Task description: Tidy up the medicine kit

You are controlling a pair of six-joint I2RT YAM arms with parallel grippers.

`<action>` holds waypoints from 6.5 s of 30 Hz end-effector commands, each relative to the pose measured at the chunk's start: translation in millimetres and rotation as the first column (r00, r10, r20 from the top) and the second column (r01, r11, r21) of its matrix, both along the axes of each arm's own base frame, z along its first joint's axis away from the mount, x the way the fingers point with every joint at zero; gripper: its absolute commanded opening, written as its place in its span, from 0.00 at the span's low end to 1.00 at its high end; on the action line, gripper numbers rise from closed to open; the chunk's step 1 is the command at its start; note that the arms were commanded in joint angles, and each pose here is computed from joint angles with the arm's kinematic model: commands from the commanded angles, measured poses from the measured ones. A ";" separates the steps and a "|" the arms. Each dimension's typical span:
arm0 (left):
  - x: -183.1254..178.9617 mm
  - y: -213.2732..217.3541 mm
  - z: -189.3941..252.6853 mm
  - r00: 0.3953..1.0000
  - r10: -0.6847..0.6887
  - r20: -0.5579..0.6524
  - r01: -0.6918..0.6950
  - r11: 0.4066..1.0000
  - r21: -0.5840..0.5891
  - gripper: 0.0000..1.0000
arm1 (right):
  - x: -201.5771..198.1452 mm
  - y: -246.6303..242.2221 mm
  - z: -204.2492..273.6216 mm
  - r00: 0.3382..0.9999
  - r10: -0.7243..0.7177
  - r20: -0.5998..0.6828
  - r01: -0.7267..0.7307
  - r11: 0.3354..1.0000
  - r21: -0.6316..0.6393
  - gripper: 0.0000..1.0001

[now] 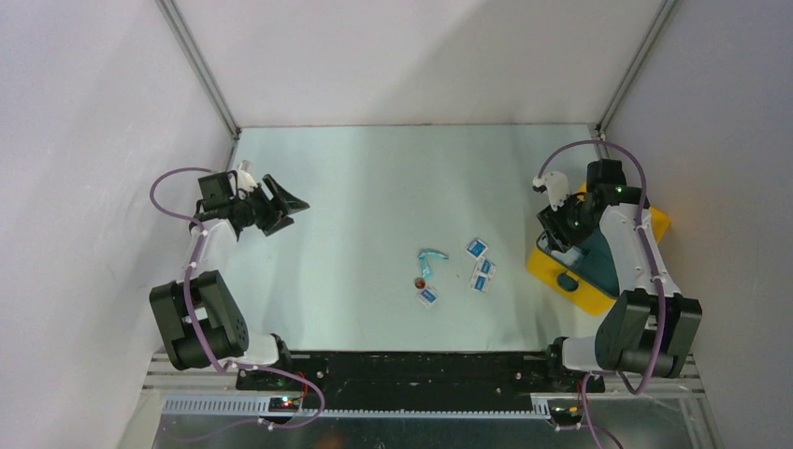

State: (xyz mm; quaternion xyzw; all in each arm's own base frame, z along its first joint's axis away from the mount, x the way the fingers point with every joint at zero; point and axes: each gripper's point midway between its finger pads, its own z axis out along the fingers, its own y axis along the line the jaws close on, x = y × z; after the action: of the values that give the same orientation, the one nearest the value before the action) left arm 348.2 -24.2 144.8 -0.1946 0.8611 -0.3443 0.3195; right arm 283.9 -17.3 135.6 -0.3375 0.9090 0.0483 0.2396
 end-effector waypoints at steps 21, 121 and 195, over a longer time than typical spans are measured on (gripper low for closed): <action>10.8 2.3 19.0 0.998 -0.013 0.064 0.012 1.000 0.007 0.75 | 21.1 -9.2 43.6 0.984 -0.045 0.171 0.051 0.998 -0.028 0.57; 5.6 4.8 20.7 0.995 -0.018 0.094 0.013 0.998 0.056 0.75 | 13.4 137.3 -113.1 0.973 0.101 -0.207 -0.124 0.987 -0.100 0.39; 8.0 5.8 20.7 0.996 -0.018 0.093 0.013 0.998 0.058 0.75 | 21.2 118.1 -116.7 0.971 0.139 -0.192 -0.167 0.976 -0.138 0.05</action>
State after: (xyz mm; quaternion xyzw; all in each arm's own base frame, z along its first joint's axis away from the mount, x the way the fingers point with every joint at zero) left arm 348.0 -22.6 151.8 -0.1827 0.8608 -0.3365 0.3353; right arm 292.3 103.7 14.4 -0.4149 0.9019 0.0504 0.1089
